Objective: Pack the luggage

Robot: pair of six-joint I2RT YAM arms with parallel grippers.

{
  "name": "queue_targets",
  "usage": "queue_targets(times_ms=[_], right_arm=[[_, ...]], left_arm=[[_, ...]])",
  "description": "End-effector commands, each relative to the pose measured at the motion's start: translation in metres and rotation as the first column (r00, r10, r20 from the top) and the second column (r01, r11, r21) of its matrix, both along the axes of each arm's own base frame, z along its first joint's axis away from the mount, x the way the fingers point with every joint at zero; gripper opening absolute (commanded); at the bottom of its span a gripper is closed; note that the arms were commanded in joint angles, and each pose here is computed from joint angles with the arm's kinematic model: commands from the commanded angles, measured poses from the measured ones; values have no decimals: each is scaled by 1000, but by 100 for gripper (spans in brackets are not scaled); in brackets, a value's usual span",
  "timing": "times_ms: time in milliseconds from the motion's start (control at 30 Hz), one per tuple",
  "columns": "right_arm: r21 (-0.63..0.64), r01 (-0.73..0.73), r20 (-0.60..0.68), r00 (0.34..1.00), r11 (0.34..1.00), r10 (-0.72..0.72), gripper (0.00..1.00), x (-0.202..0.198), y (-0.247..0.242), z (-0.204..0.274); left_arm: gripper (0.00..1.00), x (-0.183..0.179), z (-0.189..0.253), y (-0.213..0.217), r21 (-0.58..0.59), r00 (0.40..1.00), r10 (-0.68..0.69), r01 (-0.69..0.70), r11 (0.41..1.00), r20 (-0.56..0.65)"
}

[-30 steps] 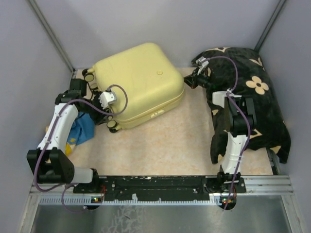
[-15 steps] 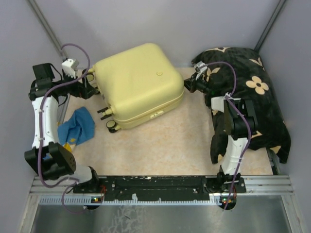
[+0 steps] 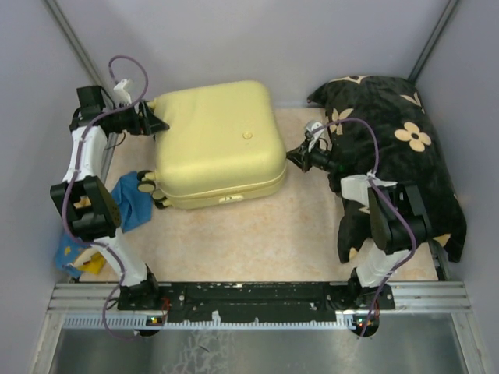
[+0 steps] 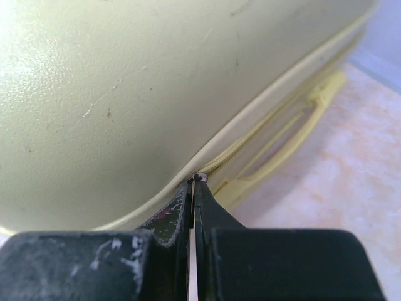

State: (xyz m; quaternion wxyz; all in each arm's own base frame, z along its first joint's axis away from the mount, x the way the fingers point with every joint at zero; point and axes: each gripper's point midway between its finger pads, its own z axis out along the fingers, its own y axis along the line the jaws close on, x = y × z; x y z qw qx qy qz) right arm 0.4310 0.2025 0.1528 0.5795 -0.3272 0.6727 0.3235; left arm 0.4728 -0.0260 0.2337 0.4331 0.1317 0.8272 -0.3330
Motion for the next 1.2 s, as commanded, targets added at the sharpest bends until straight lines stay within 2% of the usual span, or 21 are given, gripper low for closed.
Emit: queue_targets(times_ms=[0, 100, 233, 433, 567, 733, 900, 1067, 1167], right_arm=[[-6, -342, 174, 925, 940, 338, 0, -89, 55, 54], [-21, -267, 184, 946, 964, 266, 0, -74, 40, 58], [4, -109, 209, 972, 994, 106, 0, -25, 11, 67], [145, 74, 195, 976, 987, -102, 0, 56, -16, 88], [239, 102, 161, 977, 966, -143, 0, 82, -16, 103], [266, 144, 121, 976, 953, -181, 0, 100, -17, 95], [237, 65, 125, 987, 969, -97, 0, 77, 2, 91], [196, -3, 99, 995, 981, -16, 0, 40, 28, 69], [196, -19, 86, 996, 980, 2, 0, 32, 37, 66]], left_arm=[[85, 16, -39, -46, 58, 990, -138, 139, 989, -22], [82, 21, -53, -53, 74, 985, -168, 170, 983, -33], [77, 23, -73, -43, 154, 985, -169, 174, 973, -45], [69, 29, -93, -30, 254, 986, -155, 165, 953, -56], [67, 33, -99, -25, 281, 986, -152, 164, 946, -63], [65, 40, -97, -23, 288, 986, -156, 167, 943, -58], [74, 65, -31, -24, 310, 988, -95, 53, 949, 123], [85, 92, 39, -37, 438, 900, -32, -180, 881, 434], [86, 111, 54, -58, 484, 853, -32, -264, 835, 521]])
